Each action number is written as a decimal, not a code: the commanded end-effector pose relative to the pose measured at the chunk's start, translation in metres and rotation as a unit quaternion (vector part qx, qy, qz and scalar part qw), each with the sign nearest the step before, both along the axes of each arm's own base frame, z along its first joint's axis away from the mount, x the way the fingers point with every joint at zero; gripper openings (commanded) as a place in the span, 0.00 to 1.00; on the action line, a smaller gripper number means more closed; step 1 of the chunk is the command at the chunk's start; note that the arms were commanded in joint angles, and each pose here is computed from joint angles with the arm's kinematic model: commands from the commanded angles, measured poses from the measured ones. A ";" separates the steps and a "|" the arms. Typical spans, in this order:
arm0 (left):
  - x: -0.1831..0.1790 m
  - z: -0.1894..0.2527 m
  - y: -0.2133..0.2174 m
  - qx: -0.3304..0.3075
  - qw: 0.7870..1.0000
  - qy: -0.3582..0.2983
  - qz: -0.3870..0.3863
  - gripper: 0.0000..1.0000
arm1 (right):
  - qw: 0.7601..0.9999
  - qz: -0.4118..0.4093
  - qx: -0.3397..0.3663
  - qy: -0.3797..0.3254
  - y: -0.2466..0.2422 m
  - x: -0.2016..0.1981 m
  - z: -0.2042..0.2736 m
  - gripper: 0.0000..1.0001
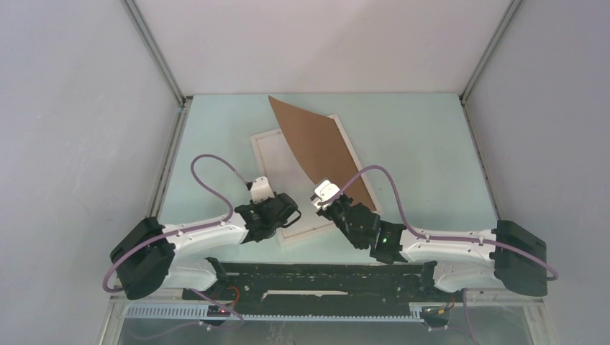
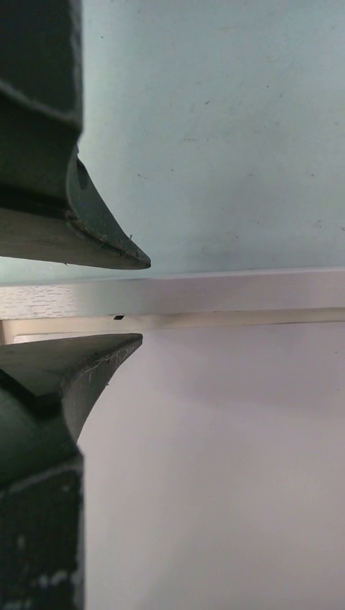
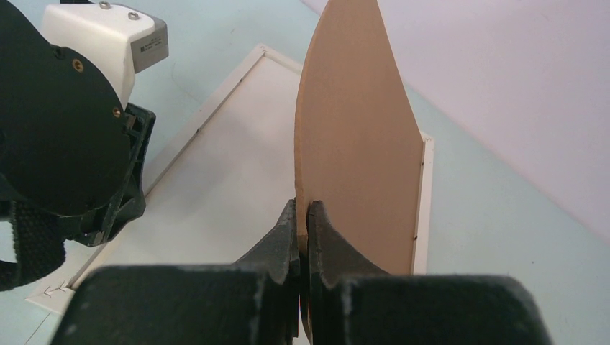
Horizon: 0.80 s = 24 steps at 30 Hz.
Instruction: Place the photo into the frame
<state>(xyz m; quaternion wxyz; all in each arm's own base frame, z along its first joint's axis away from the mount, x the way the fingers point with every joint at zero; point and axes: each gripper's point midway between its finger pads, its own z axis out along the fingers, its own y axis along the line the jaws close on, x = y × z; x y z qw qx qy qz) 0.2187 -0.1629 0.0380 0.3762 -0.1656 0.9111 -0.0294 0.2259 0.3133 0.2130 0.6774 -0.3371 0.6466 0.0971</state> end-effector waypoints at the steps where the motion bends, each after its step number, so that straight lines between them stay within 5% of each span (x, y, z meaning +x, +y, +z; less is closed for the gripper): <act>1: 0.008 0.018 -0.001 -0.011 0.999 -0.032 0.012 0.28 | 0.995 0.019 0.024 0.093 0.008 -0.018 -0.044 0.00; 2: 0.008 0.019 -0.002 -0.011 0.999 -0.029 0.011 0.43 | 0.995 0.019 0.024 0.093 0.007 -0.018 -0.045 0.00; 5: 0.008 0.019 -0.004 -0.011 1.000 -0.025 0.008 0.63 | 0.995 0.018 0.024 0.094 0.007 -0.018 -0.045 0.00; 10: 0.007 0.015 -0.007 -0.013 1.000 -0.018 0.000 0.66 | 0.995 0.018 0.024 0.094 0.007 -0.018 -0.045 0.00; 15: 0.008 0.012 -0.009 -0.014 1.000 -0.023 -0.006 0.42 | 0.995 0.018 0.025 0.094 0.007 -0.018 -0.044 0.00; 17: 0.008 0.012 -0.010 -0.015 1.000 -0.021 -0.008 0.21 | 0.995 0.017 0.024 0.094 0.007 -0.018 -0.045 0.00; 20: 0.006 0.010 -0.009 -0.015 1.000 -0.017 -0.004 0.01 | 0.995 0.018 0.026 0.093 0.007 -0.018 -0.043 0.00; 24: 0.005 0.008 -0.009 -0.018 1.000 -0.013 -0.003 0.00 | 0.995 0.017 0.027 0.091 0.007 -0.017 -0.042 0.00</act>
